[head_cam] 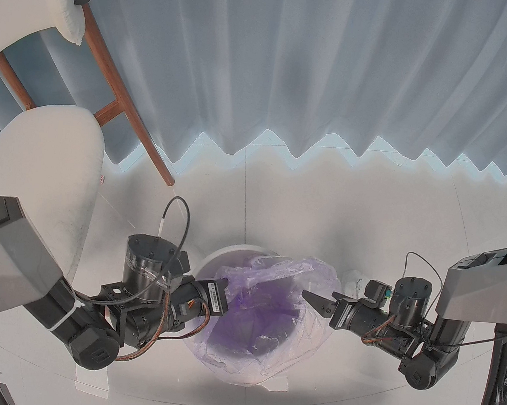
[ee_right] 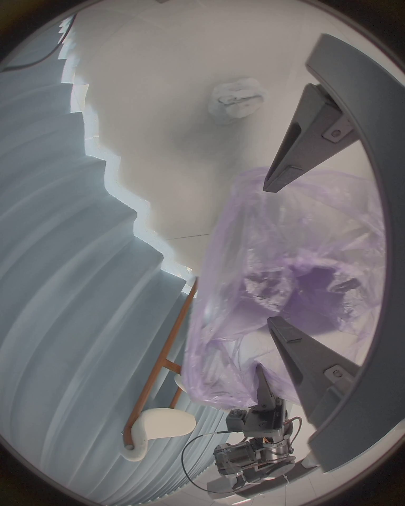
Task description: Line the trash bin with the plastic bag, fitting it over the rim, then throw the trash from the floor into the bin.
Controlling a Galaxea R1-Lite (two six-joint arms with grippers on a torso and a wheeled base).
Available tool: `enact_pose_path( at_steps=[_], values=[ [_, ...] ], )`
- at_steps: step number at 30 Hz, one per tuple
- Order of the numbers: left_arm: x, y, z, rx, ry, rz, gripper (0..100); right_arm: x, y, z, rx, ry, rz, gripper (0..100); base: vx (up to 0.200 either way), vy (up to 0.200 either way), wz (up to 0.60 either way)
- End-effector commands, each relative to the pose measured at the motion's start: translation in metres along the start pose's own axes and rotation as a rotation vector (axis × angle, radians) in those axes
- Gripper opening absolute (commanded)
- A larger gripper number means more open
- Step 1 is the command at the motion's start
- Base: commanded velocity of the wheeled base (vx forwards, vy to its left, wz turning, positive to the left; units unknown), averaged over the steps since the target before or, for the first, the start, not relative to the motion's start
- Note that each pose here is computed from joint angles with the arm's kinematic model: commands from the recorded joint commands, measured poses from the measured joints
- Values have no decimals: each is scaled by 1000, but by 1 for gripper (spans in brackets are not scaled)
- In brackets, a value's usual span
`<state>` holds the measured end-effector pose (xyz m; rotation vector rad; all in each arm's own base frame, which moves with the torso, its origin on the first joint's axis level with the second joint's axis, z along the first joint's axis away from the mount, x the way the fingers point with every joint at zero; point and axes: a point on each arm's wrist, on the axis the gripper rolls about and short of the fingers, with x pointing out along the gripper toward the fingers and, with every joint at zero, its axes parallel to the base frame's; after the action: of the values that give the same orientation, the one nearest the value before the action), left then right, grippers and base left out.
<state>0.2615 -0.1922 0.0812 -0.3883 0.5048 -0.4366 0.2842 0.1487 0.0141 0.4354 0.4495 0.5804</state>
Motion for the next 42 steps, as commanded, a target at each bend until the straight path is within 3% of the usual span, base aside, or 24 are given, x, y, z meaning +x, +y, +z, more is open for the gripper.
enact_pose_path(
  at_steps=[1, 4, 13, 26, 35, 42],
  values=[
    [3, 3, 10, -13, -35, 6, 0, 10, 1, 15, -11, -67, 7, 100, 0, 0, 0],
    [3, 8, 15, -20, -50, 17, 0, 12, 10, 37, -24, -128, 24, 100, 0, 0, 0],
    [4, 22, 25, -38, -79, 56, 0, 37, 25, 76, -44, -173, 47, 100, 0, 0, 0],
    [10, 58, 35, -74, -98, 143, 0, 78, 18, 77, -88, -144, 36, 100, 0, 0, 0],
    [17, 80, 35, -107, -82, 158, 0, 100, 12, 78, -113, -141, 34, 100, 0, 0, 0],
    [25, 84, 33, -220, -91, 171, 0, 104, 13, 82, -112, -136, 30, 100, 0, 0, 0]
  ],
)
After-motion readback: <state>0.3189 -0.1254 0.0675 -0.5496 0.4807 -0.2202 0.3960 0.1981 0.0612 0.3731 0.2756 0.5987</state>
